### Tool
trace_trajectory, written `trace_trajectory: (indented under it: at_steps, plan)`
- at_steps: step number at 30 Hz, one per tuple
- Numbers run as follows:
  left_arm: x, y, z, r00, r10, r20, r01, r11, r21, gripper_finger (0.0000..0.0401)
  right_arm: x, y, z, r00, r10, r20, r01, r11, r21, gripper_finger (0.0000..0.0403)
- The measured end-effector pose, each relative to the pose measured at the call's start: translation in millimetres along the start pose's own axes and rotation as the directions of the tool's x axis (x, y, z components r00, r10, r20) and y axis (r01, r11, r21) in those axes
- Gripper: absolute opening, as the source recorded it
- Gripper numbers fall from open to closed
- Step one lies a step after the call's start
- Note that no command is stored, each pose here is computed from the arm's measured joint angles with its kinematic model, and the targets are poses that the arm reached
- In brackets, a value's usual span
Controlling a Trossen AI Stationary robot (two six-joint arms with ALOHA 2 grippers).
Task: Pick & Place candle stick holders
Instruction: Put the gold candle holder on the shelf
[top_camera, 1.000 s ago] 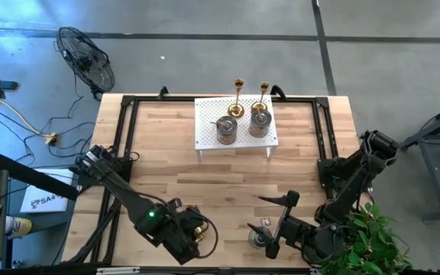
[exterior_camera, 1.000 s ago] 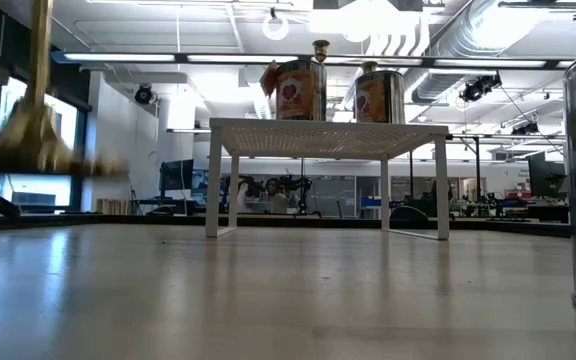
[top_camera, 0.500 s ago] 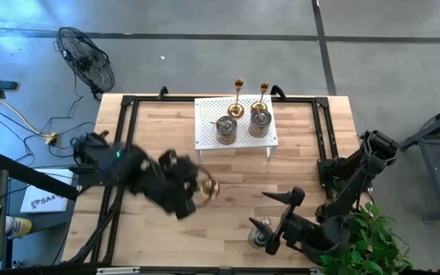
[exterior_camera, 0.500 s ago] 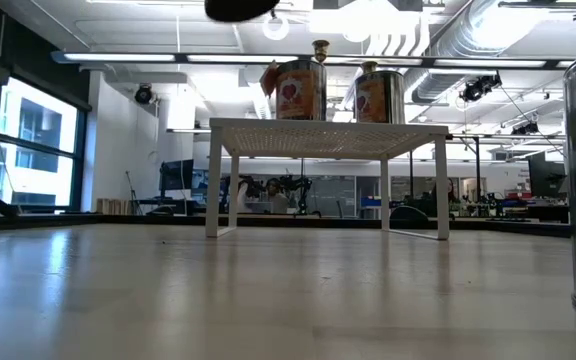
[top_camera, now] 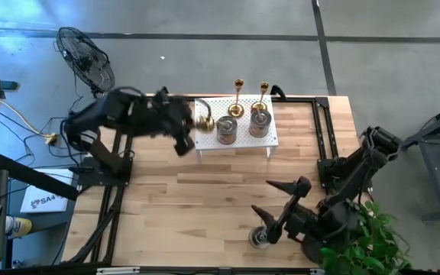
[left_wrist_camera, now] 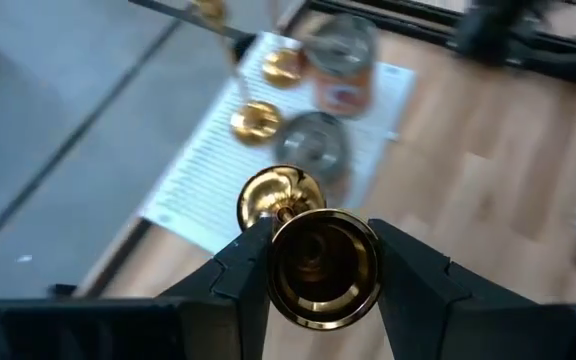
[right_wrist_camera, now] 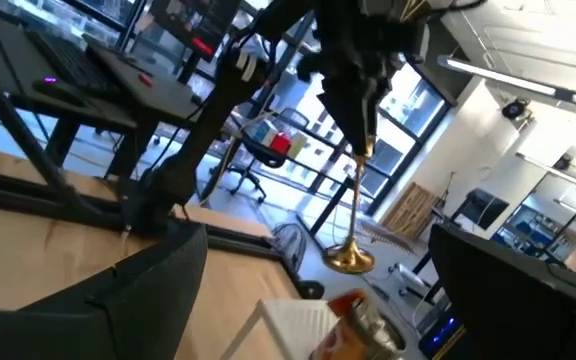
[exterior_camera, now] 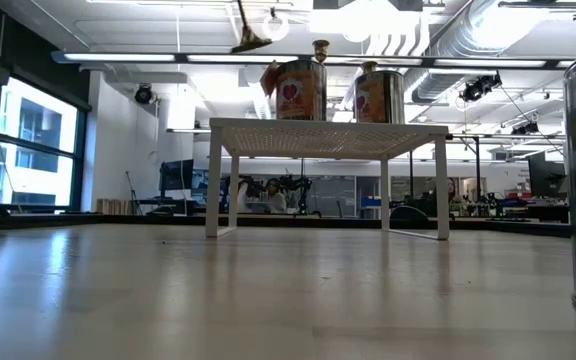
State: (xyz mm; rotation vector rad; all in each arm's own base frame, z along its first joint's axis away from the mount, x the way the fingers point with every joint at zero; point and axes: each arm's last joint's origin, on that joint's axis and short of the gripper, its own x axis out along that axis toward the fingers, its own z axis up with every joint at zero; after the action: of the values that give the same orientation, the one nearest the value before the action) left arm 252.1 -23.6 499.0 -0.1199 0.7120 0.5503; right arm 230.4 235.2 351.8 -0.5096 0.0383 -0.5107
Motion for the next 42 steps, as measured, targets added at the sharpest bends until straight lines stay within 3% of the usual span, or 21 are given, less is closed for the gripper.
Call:
trace_trajectory:
  at_steps: [11,19,26,36,42]
  plan:
    - [1,58,32,0.978,0.081,0.192,-0.081,0.997,-0.006,0.0137,6,-35,8,1.000,-0.010,-0.008,0.010,0.998,-0.069,0.0374]
    - [26,105,33,0.989,0.138,0.051,-0.134,0.988,-0.083,0.0137,9,-49,8,0.999,-0.021,-0.026,0.018,0.993,-0.113,0.0374]
    - [36,129,33,1.000,-0.006,-0.006,0.005,0.989,-0.150,0.0137,8,-55,10,0.999,-0.023,-0.024,0.021,0.995,-0.096,0.0374]
    - [86,136,28,0.970,-0.057,-0.238,0.021,0.988,-0.152,0.0137,17,-57,8,0.999,-0.037,-0.021,0.034,0.994,-0.100,0.0374]
    - [104,133,29,0.955,-0.114,-0.274,0.079,0.988,-0.133,0.0137,21,-58,7,0.999,-0.045,-0.025,0.043,0.996,-0.079,0.0373]
